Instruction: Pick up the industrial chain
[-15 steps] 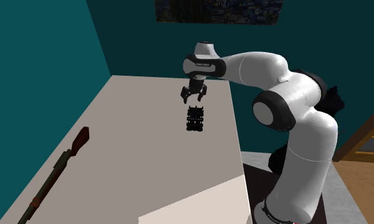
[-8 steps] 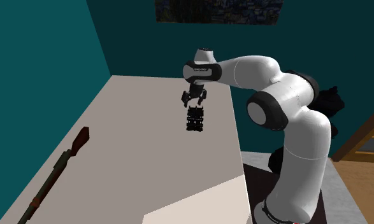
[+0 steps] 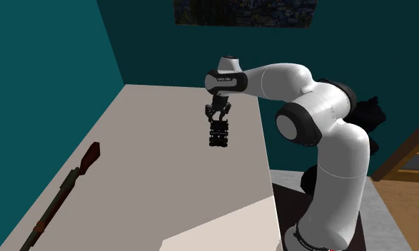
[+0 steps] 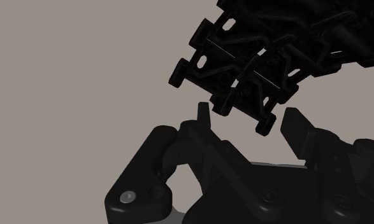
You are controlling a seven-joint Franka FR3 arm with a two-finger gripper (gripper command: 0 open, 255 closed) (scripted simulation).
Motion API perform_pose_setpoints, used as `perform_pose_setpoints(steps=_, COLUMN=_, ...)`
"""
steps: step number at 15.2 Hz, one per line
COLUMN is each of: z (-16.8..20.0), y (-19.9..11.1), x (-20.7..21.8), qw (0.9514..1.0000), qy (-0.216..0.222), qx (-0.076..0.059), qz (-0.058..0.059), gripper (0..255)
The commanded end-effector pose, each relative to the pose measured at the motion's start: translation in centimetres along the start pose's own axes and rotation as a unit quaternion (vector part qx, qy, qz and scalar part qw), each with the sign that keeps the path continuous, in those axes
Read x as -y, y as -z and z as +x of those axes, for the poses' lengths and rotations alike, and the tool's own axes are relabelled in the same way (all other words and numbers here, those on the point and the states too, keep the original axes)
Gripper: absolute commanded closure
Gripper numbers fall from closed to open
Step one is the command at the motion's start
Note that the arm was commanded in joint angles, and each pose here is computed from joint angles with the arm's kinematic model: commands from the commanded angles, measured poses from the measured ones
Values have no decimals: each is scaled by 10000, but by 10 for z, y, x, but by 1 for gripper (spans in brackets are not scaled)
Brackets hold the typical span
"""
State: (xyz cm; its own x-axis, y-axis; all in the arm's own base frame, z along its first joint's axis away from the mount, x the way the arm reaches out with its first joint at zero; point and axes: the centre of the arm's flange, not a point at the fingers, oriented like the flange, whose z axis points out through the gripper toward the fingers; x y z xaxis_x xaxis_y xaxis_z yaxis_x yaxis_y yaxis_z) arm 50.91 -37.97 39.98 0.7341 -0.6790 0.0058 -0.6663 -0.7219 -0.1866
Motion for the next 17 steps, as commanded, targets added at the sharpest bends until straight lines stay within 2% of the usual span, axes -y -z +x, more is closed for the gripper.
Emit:
perform_pose_setpoints(steps=1, z=0, y=-1, x=0, qw=10000, qy=0, qx=7, qz=-1, gripper=255)
perform_pose_setpoints(steps=4, z=0, y=-1, x=0, qw=10000, qy=0, qx=8, qz=-2, gripper=255)
perform_pose_setpoints(steps=17, z=0, y=67, x=13, qw=10000, qy=0, qx=8, qz=-2, gripper=255)
